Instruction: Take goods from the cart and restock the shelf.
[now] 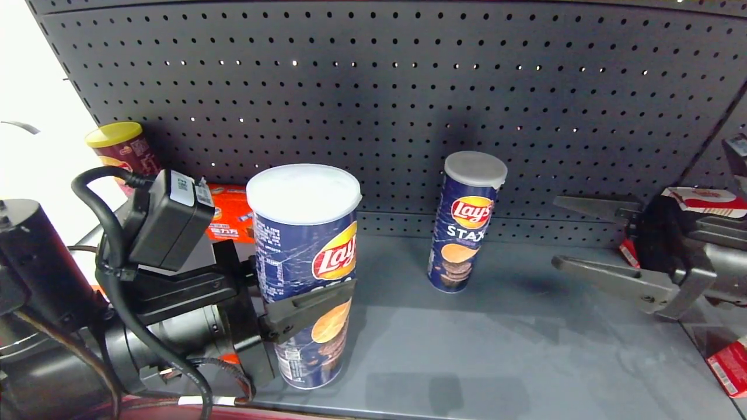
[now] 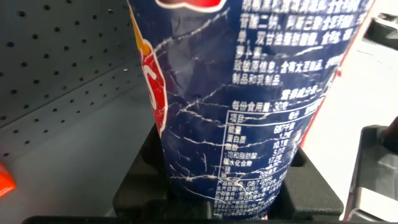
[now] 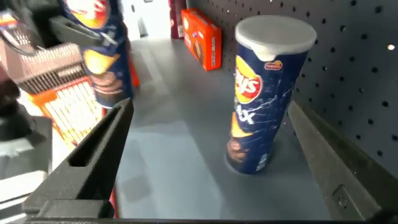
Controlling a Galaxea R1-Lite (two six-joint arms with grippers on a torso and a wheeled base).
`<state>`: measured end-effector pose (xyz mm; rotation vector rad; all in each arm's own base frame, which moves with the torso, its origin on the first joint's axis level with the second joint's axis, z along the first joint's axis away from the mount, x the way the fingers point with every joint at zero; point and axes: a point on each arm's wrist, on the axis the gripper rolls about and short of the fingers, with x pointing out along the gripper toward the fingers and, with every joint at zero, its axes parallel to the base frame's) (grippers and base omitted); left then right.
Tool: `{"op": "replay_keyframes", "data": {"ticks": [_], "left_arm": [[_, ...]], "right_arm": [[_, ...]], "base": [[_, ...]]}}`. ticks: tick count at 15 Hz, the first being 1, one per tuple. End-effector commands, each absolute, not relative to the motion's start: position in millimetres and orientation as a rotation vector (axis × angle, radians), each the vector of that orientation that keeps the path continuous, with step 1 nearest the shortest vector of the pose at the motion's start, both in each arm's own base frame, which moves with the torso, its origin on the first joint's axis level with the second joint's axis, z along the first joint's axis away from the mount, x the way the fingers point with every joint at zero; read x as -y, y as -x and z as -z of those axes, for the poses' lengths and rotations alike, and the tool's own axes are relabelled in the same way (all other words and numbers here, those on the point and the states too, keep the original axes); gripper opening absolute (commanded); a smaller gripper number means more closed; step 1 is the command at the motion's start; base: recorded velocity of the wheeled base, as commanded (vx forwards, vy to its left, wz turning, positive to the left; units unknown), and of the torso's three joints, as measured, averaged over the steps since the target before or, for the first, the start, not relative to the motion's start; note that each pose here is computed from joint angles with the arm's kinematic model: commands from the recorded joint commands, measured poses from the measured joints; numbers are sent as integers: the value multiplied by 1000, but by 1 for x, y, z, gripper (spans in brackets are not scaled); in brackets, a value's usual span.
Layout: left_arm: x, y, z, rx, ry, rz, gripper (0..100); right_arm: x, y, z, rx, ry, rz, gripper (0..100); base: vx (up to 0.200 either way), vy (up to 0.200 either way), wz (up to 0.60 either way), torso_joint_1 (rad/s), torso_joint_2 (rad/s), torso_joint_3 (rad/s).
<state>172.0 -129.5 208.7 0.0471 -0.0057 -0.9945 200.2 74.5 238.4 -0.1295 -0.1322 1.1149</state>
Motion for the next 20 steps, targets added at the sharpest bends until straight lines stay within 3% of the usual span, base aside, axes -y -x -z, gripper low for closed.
{"op": "replay_keyframes", "data": {"ticks": [1,9,20], "left_arm": [[129,-175,-206,-6,-48,987,0],[125,-180,-206,-8,-47,979,0],[132,-195,-203,8,-45,987,0]], "right_arm": [[-83,-231,-227,93,143,-1126,100],[-102,-295,-215,97,194,-1138,100],[-111,-315,-186,40,208,-1168,100]], "base": [[0,0,0,0,0,0],[0,0,0,0,0,0],[0,0,0,0,0,0]]}}
